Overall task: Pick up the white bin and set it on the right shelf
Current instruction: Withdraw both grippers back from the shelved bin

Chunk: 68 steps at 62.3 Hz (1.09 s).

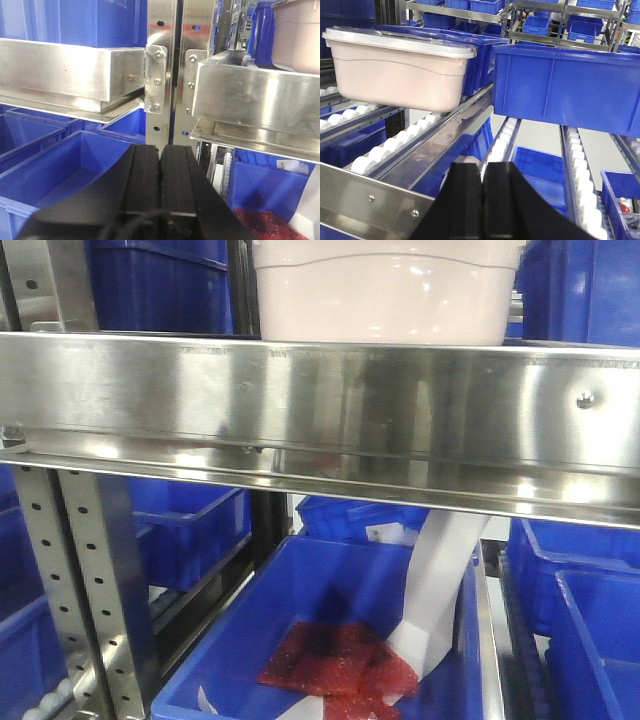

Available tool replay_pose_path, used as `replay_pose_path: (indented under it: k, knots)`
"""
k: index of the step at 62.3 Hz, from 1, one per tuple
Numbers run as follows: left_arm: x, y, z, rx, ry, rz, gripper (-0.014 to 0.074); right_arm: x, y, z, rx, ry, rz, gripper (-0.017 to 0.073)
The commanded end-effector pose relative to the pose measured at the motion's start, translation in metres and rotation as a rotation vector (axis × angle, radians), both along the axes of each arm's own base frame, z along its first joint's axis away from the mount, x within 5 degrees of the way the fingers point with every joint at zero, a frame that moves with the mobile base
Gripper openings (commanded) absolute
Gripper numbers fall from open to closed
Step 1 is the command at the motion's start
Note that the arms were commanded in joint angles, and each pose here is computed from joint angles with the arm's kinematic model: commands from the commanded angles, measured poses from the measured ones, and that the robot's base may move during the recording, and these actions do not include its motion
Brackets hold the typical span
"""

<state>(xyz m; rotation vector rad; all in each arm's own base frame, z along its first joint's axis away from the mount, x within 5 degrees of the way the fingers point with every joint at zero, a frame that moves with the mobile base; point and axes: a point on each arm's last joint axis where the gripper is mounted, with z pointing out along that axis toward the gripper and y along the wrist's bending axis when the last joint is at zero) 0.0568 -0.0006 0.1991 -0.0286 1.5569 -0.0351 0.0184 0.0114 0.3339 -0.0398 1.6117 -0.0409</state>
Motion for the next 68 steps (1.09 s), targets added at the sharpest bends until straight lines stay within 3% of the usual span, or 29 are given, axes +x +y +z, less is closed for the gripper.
replay_pose_path:
  k: [1, 22, 37, 68]
  knots:
    - [-0.001, 0.002, 0.004, -0.008, -0.087, 0.021, -0.0118, 0.0, -0.002, 0.015, 0.0, -0.095, -0.024, 0.0076]
    - [-0.001, 0.001, 0.004, -0.008, -0.087, 0.013, -0.0118, 0.007, -0.005, 0.005, -0.011, -0.104, -0.049, 0.0076]
    - [-0.001, 0.001, 0.004, -0.008, -0.087, 0.013, -0.0118, 0.031, -0.019, -0.042, 0.001, -0.114, -0.156, 0.0076]
    - [-0.001, 0.001, 0.003, -0.008, -0.086, 0.013, -0.0118, 0.036, -0.019, -0.125, 0.027, -0.175, -0.127, 0.0076]
